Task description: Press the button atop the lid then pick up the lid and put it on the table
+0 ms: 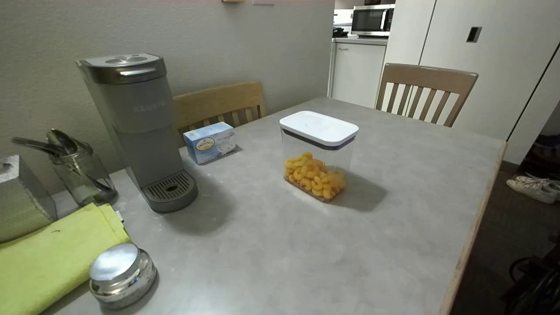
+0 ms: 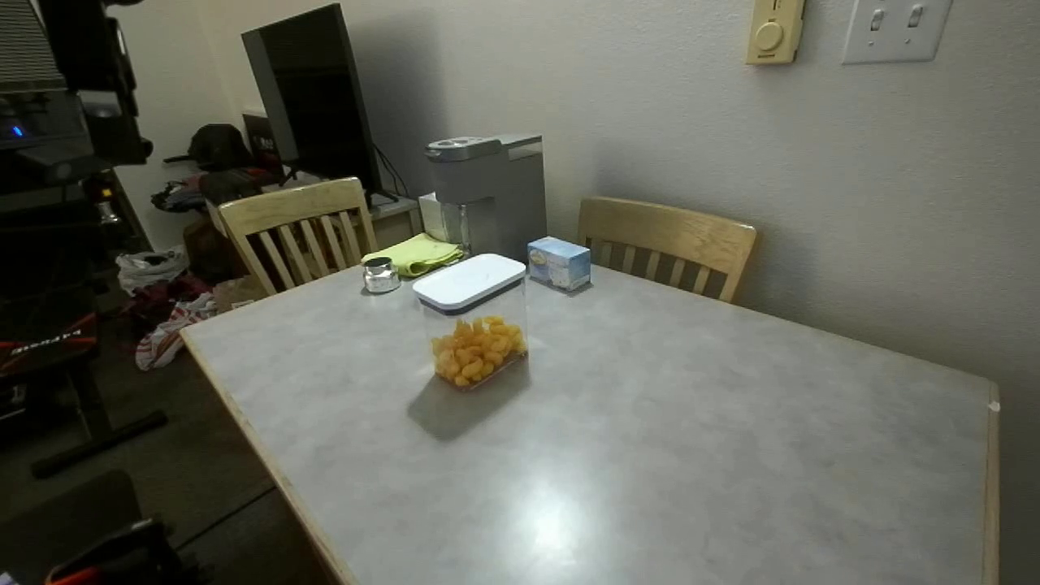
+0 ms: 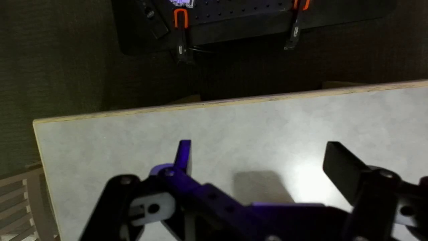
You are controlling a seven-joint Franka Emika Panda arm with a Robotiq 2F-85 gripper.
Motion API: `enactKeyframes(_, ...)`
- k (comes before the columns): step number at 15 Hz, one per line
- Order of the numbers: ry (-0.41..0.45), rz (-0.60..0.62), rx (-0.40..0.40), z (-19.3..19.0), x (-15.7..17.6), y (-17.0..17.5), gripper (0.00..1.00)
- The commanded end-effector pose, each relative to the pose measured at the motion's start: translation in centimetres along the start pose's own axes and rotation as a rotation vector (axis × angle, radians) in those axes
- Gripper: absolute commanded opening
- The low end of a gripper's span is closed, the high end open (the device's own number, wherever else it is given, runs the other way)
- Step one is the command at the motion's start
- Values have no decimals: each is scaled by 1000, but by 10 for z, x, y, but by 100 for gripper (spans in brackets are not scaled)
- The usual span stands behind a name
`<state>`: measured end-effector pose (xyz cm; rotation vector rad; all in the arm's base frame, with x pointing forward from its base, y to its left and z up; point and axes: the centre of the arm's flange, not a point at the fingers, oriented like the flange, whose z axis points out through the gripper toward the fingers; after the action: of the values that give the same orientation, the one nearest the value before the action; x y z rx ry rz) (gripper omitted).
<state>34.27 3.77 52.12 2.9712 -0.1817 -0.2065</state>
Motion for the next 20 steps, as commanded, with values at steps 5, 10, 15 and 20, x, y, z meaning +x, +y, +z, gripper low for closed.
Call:
enactKeyframes(5, 167, 67, 63, 11, 24, -3, 100)
enactKeyframes(10, 310, 154, 96, 31, 55, -9, 100)
enactKeyframes(15, 419, 185, 126, 44, 96, -12, 100)
enactKeyframes(20, 429, 163, 158, 49, 151, -13, 100)
